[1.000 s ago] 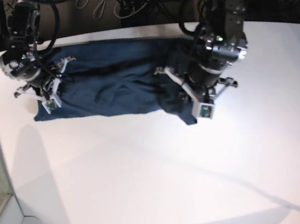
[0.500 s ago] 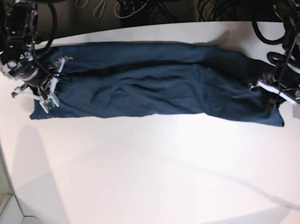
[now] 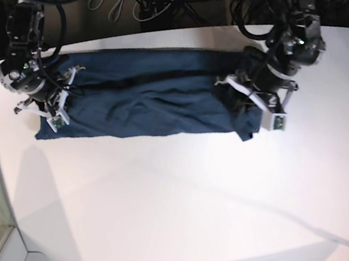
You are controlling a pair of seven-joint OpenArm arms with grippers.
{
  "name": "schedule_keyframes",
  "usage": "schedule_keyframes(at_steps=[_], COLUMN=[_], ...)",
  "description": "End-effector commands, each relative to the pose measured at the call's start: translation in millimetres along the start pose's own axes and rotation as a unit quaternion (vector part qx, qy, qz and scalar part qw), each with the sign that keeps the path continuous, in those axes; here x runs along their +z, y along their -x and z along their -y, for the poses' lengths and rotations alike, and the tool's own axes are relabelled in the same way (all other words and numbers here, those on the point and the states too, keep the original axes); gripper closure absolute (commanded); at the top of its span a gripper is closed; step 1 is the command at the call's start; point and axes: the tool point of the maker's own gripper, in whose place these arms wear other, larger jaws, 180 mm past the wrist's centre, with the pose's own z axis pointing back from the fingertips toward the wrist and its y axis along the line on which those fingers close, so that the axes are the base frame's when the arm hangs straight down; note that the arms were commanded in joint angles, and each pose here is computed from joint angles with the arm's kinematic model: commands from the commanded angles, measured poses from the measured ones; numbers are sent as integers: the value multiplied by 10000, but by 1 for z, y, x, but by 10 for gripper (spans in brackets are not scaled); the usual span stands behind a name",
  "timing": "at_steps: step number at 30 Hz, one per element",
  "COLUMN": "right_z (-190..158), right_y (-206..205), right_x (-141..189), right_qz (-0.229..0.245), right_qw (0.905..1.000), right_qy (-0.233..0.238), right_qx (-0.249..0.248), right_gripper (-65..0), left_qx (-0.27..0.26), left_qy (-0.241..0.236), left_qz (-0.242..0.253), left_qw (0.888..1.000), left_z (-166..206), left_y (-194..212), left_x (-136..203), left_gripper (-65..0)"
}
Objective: Layout the t-shirt on the table in an organized manner, then fold the t-shirt properly
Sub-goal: 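Fold the strip end with the left gripper toward the right gripper, then press and smooth the folded shirt with the left gripper, then release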
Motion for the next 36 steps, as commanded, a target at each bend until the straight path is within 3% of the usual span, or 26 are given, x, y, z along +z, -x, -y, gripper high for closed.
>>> schedule_keyframes(at_steps=[1,6,10,21,27,36], right_z=[4,4,3,4,4,5], right_y=[-1,-1,-2,1,0,0], right_x=[2,2,2,3,3,3], right_qz=[-1,-1,7,-23,-10,-12], right_qw=[10000,10000,10000,10000,10000,10000], right_qy=[60,60,59,70,73,78], right_qx=[38,38,35,35,56,62], right_gripper=[0,0,0,0,0,0], left_qx=[-90,-689,-883,-871,-1087,-1099], left_qy=[117,66,-69,-71,199,188], left_qz=[177,-52,-109,-199,-330,-272], left_qw=[9997,9976,9960,9960,9933,9934], left_z=[16,70,92,100,123,123], left_y=[-9,7,7,4,14,9], left_x=[-2,-27,-40,-56,-61,-61], left_gripper=[-1,-1,-1,-1,-1,-10])
